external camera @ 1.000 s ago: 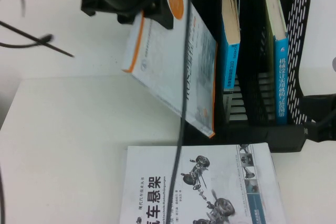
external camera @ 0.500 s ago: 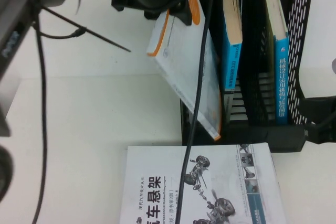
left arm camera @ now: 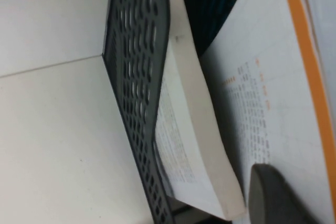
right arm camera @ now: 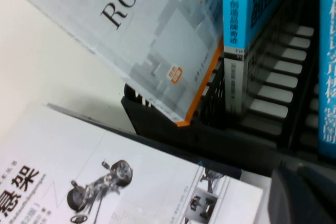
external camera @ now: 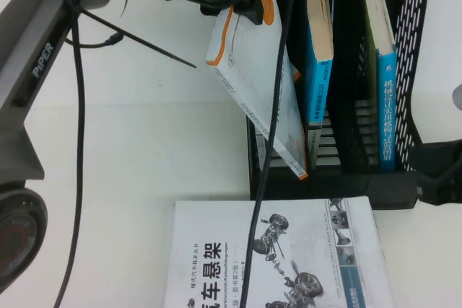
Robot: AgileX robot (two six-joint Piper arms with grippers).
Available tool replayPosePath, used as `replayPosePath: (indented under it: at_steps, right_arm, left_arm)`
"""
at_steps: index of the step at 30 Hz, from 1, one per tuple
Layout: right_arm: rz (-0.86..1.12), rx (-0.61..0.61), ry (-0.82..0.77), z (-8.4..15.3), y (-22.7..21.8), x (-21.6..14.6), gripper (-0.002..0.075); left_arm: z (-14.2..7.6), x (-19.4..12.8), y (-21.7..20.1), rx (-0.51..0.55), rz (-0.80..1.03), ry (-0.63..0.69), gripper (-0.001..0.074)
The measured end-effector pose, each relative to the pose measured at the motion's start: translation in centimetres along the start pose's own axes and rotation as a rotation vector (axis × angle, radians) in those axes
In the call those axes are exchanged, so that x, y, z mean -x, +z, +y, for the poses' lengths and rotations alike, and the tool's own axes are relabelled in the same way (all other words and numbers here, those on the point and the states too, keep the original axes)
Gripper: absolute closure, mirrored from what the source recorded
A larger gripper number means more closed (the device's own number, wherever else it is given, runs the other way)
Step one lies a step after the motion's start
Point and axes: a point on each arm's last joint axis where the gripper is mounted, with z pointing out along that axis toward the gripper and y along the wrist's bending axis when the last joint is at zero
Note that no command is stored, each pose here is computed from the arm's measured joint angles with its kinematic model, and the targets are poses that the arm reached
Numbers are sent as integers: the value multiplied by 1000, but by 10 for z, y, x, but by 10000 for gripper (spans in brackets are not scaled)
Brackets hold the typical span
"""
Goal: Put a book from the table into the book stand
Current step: Place the book on the book shelf
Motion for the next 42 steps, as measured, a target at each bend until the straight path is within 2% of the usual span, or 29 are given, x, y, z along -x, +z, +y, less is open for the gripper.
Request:
replayPosePath:
  at_steps: [8,16,33,42]
  right_arm:
    - [40,16,0,1,0,-4,721]
    - [58,23,0,2,0,-5,721]
    - [52,21,0,2,0,-5,721]
    - [45,18,0,2,0,-4,721]
  left_arm:
    - [-1,0,0,1,0,77,625]
    - [8,4,-7,129,-51,133,628]
    - [5,2,-3,82,-30,121,628]
    - [10,-4,36,90,44,120,628]
